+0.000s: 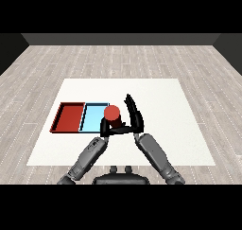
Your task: Pick the red can and put it in the red box
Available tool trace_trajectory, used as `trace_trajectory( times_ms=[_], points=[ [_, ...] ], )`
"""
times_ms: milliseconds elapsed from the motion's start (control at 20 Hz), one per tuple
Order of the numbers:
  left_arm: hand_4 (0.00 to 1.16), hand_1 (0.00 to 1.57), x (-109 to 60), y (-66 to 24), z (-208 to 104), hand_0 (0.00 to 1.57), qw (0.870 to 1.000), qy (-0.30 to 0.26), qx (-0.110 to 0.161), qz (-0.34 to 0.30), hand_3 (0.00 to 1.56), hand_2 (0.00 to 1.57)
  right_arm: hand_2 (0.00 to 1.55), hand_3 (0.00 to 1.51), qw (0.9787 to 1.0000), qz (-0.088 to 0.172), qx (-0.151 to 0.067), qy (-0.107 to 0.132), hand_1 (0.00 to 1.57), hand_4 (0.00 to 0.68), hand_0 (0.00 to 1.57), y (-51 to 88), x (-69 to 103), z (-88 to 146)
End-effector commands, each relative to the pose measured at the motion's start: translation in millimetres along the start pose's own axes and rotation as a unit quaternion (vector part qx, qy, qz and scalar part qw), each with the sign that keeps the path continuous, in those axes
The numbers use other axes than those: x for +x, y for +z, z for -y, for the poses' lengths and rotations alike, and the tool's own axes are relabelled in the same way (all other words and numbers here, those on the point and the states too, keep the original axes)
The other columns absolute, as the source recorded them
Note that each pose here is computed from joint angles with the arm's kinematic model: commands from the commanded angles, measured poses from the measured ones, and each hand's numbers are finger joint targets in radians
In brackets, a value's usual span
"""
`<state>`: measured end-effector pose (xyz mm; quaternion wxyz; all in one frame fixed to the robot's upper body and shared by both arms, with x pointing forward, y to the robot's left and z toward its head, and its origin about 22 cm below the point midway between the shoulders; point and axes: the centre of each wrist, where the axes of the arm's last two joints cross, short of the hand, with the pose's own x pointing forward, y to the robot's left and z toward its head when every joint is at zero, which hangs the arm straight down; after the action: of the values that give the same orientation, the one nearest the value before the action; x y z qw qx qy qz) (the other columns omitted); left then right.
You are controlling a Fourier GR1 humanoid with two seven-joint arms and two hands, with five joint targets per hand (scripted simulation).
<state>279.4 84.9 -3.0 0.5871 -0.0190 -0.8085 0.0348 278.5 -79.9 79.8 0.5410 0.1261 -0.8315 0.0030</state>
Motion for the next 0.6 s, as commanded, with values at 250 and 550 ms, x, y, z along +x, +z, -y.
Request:
trace_trajectory(
  times_ms=[250, 550],
  points=[
    [1.13, 1.57, 6.5, -32.8, -28, 1.57, 1.0, -0.009, 0.015, 0.024, 1.47, 1.56, 0.0, 0.0, 0.9989, 0.037, -0.026, -0.01, 0.0, 0.0, 0.0, 34.8, 29.8, 49],
    [1.13, 1.57, 18.2, -40.5, -62, 1.57, 0.997, -0.031, 0.056, 0.036, 1.48, 1.57, 0.0, 0.0, 0.998, 0.032, -0.055, -0.005, 0.0, 0.0, 0.0, 62.9, 40.1, 82]
  ],
)
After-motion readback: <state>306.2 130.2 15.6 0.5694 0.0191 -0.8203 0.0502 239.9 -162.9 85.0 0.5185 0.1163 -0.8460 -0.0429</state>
